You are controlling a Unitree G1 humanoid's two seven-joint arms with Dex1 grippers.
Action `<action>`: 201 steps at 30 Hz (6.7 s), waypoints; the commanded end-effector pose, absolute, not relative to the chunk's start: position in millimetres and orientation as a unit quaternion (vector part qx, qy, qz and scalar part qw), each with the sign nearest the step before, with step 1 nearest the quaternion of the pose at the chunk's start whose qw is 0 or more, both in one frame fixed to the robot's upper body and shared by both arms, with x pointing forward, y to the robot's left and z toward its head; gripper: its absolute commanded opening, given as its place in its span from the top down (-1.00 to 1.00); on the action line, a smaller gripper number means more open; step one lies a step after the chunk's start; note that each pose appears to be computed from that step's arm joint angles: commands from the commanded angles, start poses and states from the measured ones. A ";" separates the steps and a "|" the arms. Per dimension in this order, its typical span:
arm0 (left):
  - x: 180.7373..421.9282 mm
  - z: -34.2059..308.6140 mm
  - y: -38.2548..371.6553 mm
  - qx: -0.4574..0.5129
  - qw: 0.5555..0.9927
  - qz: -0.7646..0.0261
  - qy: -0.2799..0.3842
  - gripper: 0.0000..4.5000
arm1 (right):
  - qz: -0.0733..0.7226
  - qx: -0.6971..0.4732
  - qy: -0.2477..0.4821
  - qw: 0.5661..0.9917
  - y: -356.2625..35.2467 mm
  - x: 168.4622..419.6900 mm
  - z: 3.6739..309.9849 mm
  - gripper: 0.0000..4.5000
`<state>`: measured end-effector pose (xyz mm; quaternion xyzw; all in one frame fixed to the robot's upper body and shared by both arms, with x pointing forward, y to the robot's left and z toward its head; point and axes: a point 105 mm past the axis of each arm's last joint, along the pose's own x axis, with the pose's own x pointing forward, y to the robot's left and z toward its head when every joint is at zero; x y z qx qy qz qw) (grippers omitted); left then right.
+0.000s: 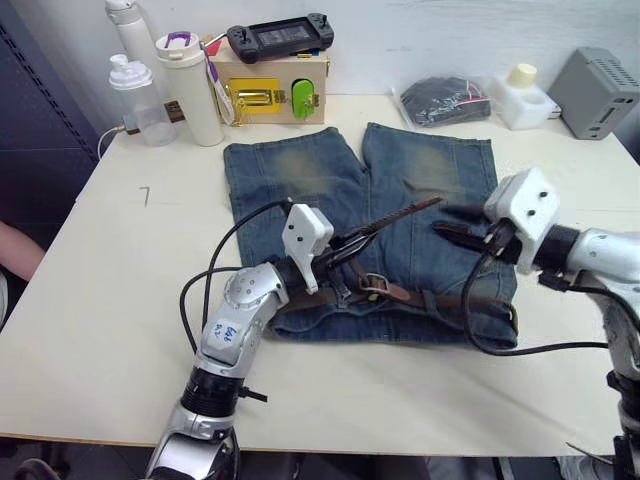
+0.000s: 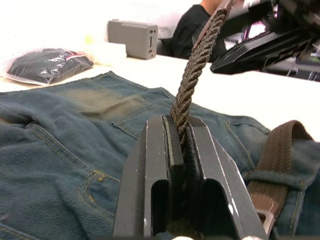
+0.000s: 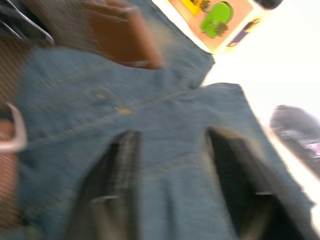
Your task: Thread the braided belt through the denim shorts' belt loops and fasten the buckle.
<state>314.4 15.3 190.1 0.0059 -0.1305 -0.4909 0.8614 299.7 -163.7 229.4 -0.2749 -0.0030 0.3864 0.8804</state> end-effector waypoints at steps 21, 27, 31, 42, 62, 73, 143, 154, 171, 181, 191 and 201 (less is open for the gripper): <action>298.7 193.6 30.7 0.008 0.863 -0.481 -0.154 1.00 | 0.431 -0.286 0.191 0.835 -124.3 276.2 115.3 0.98; 294.8 176.7 41.8 0.016 0.872 -0.472 -0.128 1.00 | 0.432 -0.223 0.121 0.865 -121.2 278.4 156.8 0.98; 294.9 177.3 42.6 0.012 0.875 -0.467 -0.129 1.00 | 0.433 -0.196 0.102 0.874 -128.0 277.6 175.3 0.98; 295.1 177.4 43.3 0.012 0.876 -0.465 -0.129 1.00 | 0.422 -0.224 0.137 0.868 -129.4 281.7 153.8 0.98; 300.0 178.9 44.1 0.013 0.879 -0.458 -0.129 1.00 | 0.460 -0.222 0.115 0.852 -96.9 274.8 158.6 0.98; 302.3 177.5 43.6 0.012 0.882 -0.454 -0.127 1.00 | 0.480 -0.189 0.073 0.853 -77.9 274.9 179.9 0.98; 295.7 173.3 41.4 0.023 0.877 -0.463 -0.125 1.00 | 0.548 -0.291 0.140 0.772 -112.1 291.6 181.0 0.98; 294.3 172.8 46.1 0.025 0.884 -0.450 -0.124 1.00 | 0.583 -0.299 0.152 0.740 -103.5 292.8 170.9 0.98; 294.7 173.3 46.3 0.024 0.887 -0.445 -0.125 1.00 | 0.596 -0.319 0.159 0.720 -91.6 299.4 156.6 0.98; 295.5 173.3 46.4 0.024 0.887 -0.443 -0.126 1.00 | 0.603 -0.333 0.180 0.702 -87.8 298.0 146.3 0.98; 296.0 174.4 43.4 0.024 0.885 -0.447 -0.130 1.00 | 0.608 -0.377 0.245 0.655 -90.2 291.8 113.4 0.98; 298.0 176.7 41.4 0.029 0.881 -0.453 -0.135 1.00 | 0.622 -0.399 0.291 0.607 -89.3 271.8 79.1 0.98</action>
